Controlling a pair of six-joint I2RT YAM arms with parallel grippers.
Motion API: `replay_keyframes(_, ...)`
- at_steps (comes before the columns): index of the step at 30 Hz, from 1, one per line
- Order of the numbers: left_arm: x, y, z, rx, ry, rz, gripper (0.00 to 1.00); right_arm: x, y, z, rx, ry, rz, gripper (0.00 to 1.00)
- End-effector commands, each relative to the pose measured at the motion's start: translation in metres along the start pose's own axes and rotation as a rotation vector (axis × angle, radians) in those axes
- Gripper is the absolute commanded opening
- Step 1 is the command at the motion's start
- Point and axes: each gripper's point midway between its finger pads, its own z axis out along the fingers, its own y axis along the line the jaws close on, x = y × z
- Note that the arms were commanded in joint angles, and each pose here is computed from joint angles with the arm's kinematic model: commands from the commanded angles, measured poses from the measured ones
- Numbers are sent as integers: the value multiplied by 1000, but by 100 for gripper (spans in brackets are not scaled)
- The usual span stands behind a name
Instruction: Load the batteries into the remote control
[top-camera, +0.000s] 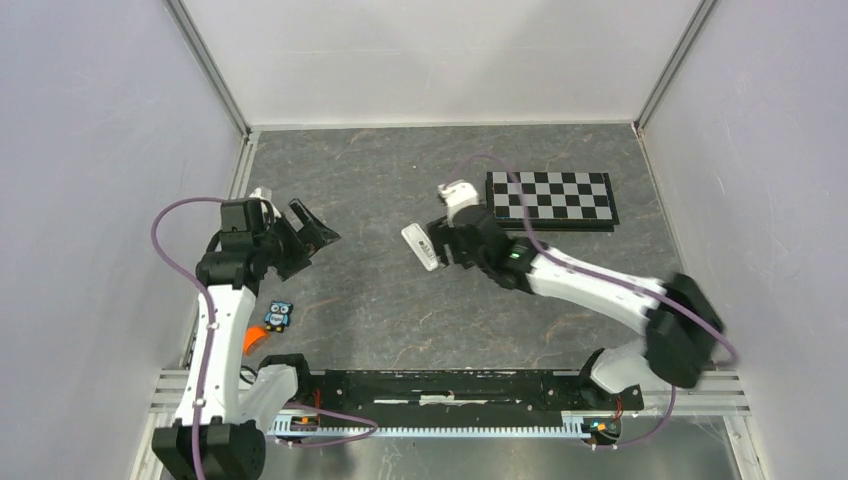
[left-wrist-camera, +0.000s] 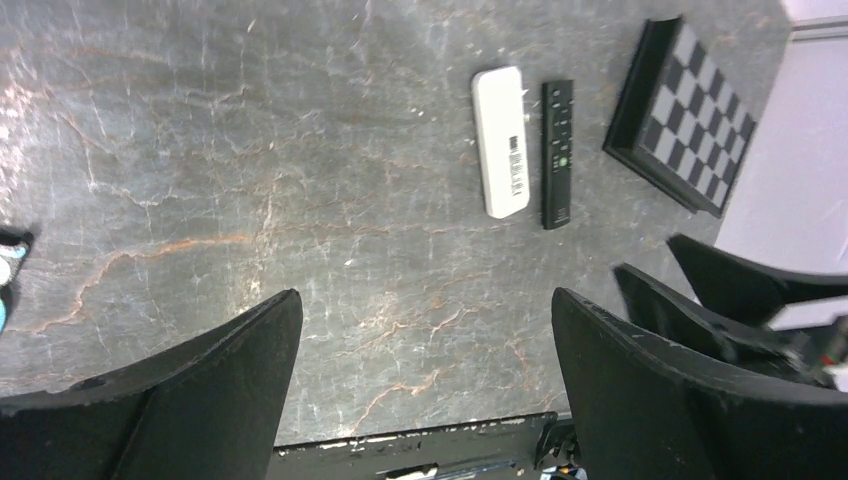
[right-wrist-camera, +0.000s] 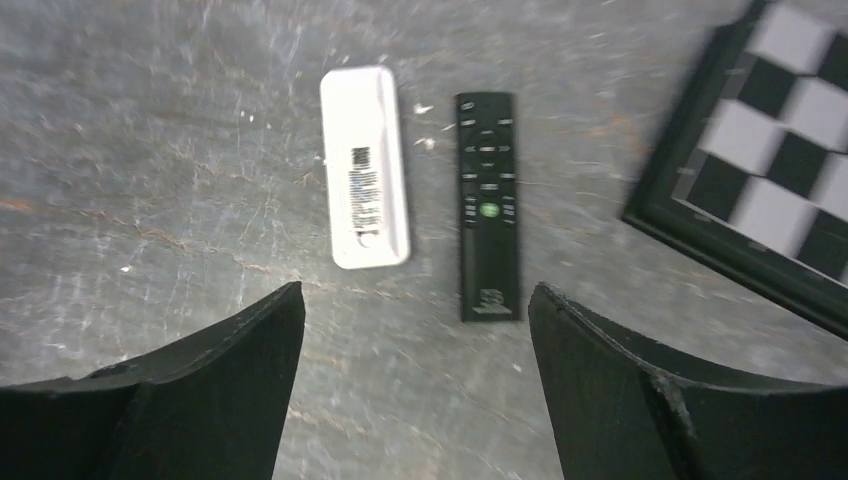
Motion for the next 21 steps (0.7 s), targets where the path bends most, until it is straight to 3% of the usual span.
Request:
replay_keyframes(1, -18, -27, -46, 74, -146, 148, 100, -17, -63, -64, 185, -143, 87, 87)
replay_keyframes(6, -27, -44, -93, 110, -273, 213, 100, -26, -150, -162, 517, -320, 220, 92)
replay_keyframes(7, -29, -47, -103, 114, -297, 217, 100, -31, -163, -184, 560, -365, 250, 97)
replay_keyframes(11, -36, -46, -146, 64, -420, 234, 100, -40, -207, -267, 713, -499, 352, 98)
replay_keyframes(21, -41, -59, -239, 75, -645, 230, 100, -71, -271, -438, 874, -756, 519, 98)
